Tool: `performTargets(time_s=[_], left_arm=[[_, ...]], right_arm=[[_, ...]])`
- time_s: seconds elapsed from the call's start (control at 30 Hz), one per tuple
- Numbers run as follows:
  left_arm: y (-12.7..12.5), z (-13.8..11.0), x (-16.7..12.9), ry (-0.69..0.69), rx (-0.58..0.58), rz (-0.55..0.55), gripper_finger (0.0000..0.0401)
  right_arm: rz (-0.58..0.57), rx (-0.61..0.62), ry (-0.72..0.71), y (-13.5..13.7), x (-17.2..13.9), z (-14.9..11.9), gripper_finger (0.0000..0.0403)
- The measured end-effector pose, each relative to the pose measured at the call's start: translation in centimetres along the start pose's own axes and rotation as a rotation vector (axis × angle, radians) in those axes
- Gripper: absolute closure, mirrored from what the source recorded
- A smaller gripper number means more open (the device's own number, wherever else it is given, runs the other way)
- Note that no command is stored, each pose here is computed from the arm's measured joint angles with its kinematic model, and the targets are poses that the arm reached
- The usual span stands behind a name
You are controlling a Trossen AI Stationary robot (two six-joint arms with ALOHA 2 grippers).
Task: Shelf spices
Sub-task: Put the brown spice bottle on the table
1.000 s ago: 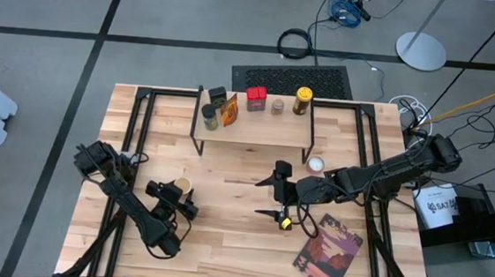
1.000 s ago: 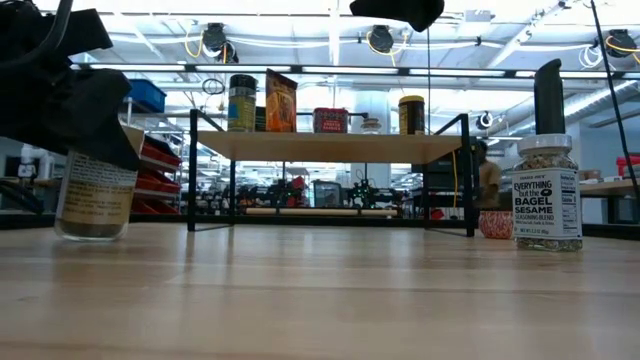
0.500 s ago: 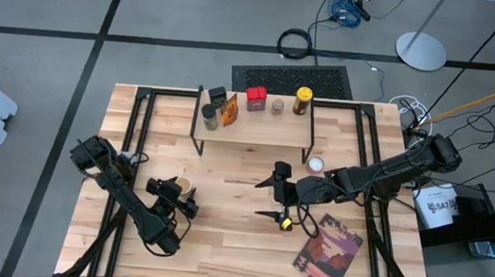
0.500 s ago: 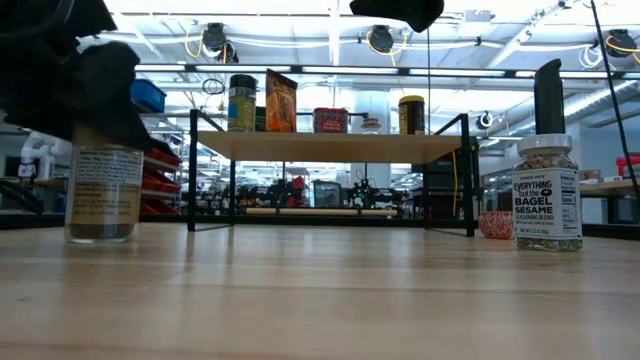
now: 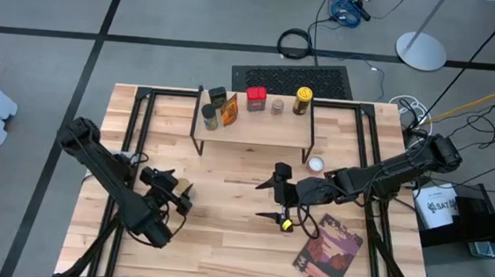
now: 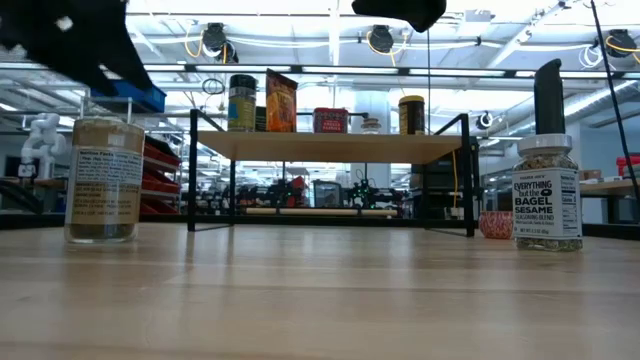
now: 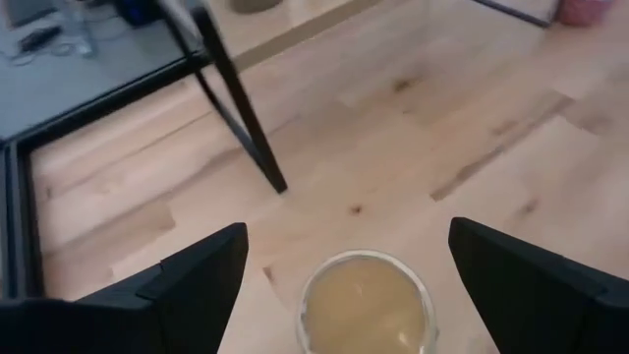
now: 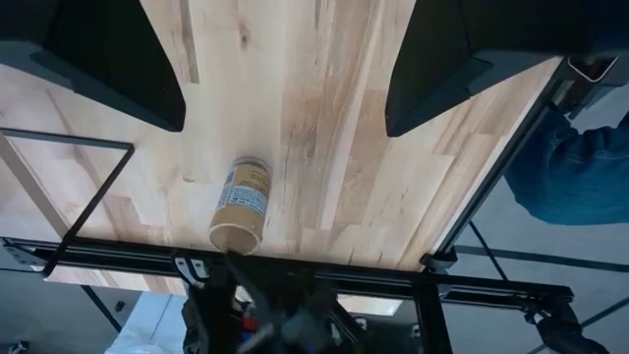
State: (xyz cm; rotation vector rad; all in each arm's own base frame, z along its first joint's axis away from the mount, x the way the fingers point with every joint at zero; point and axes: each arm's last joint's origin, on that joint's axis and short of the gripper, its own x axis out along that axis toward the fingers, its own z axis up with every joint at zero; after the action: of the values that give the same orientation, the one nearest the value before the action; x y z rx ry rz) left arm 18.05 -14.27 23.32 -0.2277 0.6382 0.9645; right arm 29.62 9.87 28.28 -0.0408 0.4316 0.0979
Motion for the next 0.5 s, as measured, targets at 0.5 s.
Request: performTargets(time_s=[0.5], left_arm=[[5.0,8.9,-4.1,0.398,0.519,-0.51,0.0039]], right_arm=[[0.046,0.0,0.003,0.1,0.0,0.0,0.0065]])
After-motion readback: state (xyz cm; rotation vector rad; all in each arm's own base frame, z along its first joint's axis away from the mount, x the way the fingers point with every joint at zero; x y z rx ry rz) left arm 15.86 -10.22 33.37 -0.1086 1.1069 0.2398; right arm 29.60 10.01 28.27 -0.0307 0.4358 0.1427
